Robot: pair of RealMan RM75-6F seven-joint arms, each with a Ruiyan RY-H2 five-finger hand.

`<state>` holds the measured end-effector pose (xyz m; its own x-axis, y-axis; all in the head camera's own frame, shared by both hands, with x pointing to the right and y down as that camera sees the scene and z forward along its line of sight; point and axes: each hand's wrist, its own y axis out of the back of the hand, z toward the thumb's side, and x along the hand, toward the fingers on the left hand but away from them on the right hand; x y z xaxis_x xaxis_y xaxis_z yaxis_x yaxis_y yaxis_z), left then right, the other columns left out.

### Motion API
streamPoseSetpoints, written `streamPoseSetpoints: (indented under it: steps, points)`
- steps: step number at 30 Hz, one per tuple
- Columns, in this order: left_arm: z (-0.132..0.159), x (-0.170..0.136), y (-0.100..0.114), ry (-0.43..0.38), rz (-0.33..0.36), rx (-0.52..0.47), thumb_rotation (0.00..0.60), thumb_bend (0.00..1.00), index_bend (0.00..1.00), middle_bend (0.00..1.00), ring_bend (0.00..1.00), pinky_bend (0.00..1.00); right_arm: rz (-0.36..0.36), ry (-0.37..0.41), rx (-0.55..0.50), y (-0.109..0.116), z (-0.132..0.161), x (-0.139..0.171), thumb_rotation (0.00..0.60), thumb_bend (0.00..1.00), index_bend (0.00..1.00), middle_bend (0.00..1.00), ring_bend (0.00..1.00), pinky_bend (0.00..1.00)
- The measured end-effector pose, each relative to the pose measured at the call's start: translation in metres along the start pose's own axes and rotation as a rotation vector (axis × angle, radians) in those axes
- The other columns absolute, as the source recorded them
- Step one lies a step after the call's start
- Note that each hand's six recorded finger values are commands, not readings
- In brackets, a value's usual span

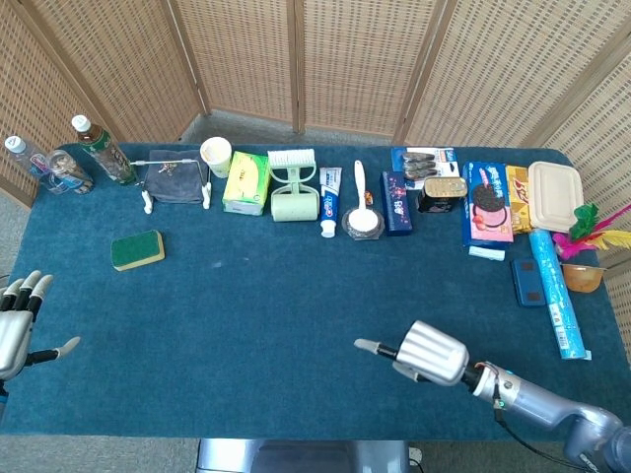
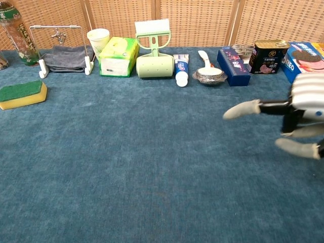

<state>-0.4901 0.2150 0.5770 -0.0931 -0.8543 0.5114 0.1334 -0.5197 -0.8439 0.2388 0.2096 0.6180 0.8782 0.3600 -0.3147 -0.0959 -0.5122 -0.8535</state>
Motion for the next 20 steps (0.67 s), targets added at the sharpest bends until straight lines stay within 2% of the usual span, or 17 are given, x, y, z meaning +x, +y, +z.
streamPoseSetpoints:
  steps: [7,20]
  points:
    - [-0.001,0.001,-0.001,0.004,-0.005,0.001,0.310,0.12,0.00,0.00,0.01,0.13,-0.012,0.073,-0.010,0.003,0.014,-0.017,0.600,0.55,0.00,1.00,1.00,1.00]
    - [-0.001,0.001,0.000,0.003,-0.006,-0.006,0.316,0.12,0.00,0.00,0.01,0.13,-0.064,0.041,-0.009,0.014,0.012,-0.024,0.600,0.55,0.00,1.00,1.00,1.00]
